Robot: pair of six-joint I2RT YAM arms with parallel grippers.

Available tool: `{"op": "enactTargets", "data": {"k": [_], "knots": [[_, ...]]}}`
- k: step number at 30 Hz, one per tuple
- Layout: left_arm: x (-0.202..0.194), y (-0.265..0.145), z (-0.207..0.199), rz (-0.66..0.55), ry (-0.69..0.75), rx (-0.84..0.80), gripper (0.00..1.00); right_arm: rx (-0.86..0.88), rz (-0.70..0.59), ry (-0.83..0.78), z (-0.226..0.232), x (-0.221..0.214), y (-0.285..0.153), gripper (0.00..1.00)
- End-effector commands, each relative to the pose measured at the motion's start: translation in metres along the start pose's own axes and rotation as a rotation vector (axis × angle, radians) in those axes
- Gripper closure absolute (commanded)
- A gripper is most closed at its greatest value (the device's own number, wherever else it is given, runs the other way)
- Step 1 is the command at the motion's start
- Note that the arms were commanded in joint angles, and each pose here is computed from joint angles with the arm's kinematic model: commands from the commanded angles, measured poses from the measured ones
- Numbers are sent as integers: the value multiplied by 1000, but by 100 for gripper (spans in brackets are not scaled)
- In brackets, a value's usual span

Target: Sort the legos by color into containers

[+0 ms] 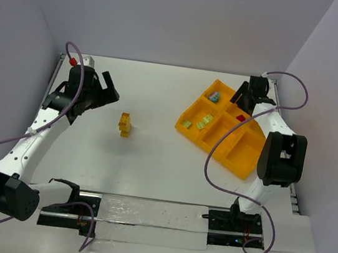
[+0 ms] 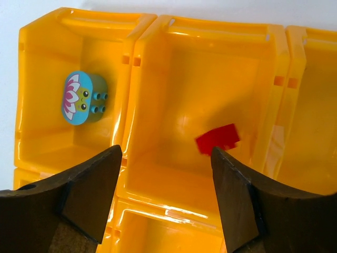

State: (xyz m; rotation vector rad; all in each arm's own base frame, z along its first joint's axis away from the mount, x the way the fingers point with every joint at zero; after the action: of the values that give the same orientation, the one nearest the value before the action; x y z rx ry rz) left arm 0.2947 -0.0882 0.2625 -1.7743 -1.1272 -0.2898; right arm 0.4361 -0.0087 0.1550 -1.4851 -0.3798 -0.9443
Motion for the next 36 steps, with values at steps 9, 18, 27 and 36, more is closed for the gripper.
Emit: {"op": "enactTargets", "data": {"k": [9,18,27,36], "knots": [[-11,29,-6,97,65,13,3,228,-243,-75,55,36,-112,24],[-52,68,-5,213,147,101,3,412,-194,-204,116,-24,-161,17],[-82,91,3,261,231,207,16,405,-172,-232,111,-40,-162,16],[-90,91,3,264,262,227,34,390,-156,-233,107,-46,-159,16]]}}
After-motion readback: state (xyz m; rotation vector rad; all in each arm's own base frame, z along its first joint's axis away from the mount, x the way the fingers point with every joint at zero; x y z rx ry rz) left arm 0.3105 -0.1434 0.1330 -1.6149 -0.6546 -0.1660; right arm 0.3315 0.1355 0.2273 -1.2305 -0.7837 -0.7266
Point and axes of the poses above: each gripper's point midway between its finger pads, its own y axis out along the fingers, its own z axis along the line the jaws close on, x = y × z, the point moved 5 cm from there along -y, back along the fingers, and after that the axes turned 10 degrees about -y, right-handed, at the moved point
